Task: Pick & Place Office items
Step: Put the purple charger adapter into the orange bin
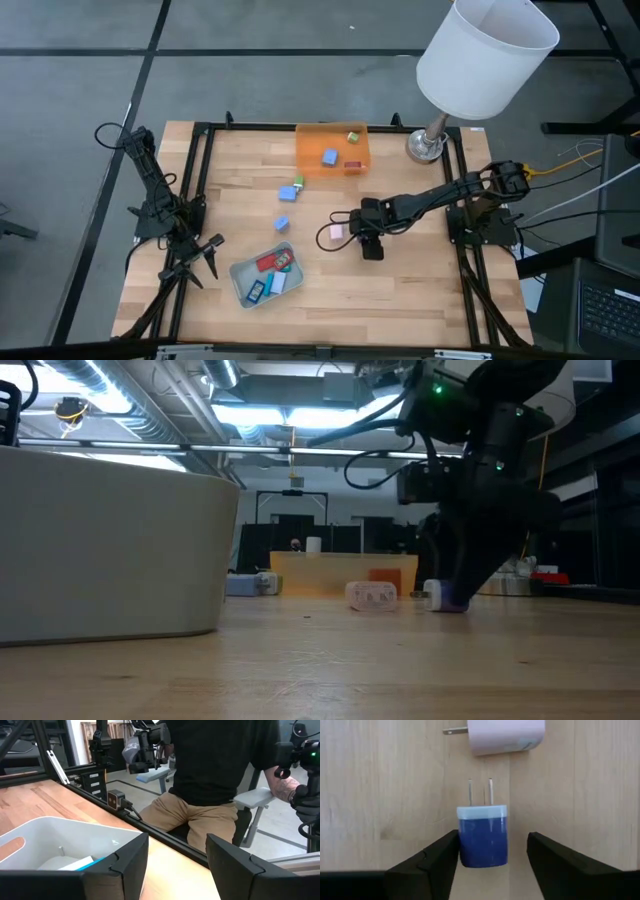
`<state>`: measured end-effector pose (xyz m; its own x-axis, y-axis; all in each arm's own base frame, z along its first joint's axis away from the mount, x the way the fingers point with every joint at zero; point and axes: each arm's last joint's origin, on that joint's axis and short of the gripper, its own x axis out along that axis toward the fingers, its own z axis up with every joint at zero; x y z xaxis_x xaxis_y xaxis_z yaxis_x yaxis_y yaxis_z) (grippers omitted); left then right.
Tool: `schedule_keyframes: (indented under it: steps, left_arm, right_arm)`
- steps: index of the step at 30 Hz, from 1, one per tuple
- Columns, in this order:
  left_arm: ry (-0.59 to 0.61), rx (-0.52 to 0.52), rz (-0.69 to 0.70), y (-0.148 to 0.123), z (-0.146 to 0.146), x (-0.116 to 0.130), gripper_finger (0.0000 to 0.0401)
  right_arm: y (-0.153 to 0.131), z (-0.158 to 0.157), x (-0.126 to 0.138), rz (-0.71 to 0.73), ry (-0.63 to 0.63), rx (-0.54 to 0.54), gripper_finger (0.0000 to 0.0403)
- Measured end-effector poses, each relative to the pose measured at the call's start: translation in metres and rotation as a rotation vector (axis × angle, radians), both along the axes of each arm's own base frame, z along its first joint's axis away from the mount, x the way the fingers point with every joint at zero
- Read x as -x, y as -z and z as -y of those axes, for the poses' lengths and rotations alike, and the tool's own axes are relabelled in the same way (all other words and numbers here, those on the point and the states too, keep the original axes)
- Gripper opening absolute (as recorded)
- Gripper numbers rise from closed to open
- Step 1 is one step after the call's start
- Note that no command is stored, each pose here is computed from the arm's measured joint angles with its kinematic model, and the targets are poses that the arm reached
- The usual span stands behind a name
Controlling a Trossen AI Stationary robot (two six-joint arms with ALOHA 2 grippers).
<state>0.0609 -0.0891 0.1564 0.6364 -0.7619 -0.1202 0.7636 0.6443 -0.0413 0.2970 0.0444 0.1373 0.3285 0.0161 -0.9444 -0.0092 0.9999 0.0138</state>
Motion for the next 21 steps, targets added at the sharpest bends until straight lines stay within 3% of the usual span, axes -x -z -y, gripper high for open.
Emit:
schedule_keyframes:
  steps: [8,16,21]
  left_arm:
    - [0.000,0.000,0.000,0.000,0.000,0.000,0.0196]
    - [0.001,0.000,0.000,0.000,0.000,0.000,0.0193]
    - [0.001,0.001,0.000,0.000,0.000,0.000,0.0196]
  right_arm:
    - [0.000,0.000,0.000,0.001,-0.001,0.000,0.0123]
    - [-0.003,0.000,-0.002,0.007,0.007,-0.014,0.0124]
    - [-0.031,-0.003,-0.013,0.119,-0.008,-0.036,0.0124]
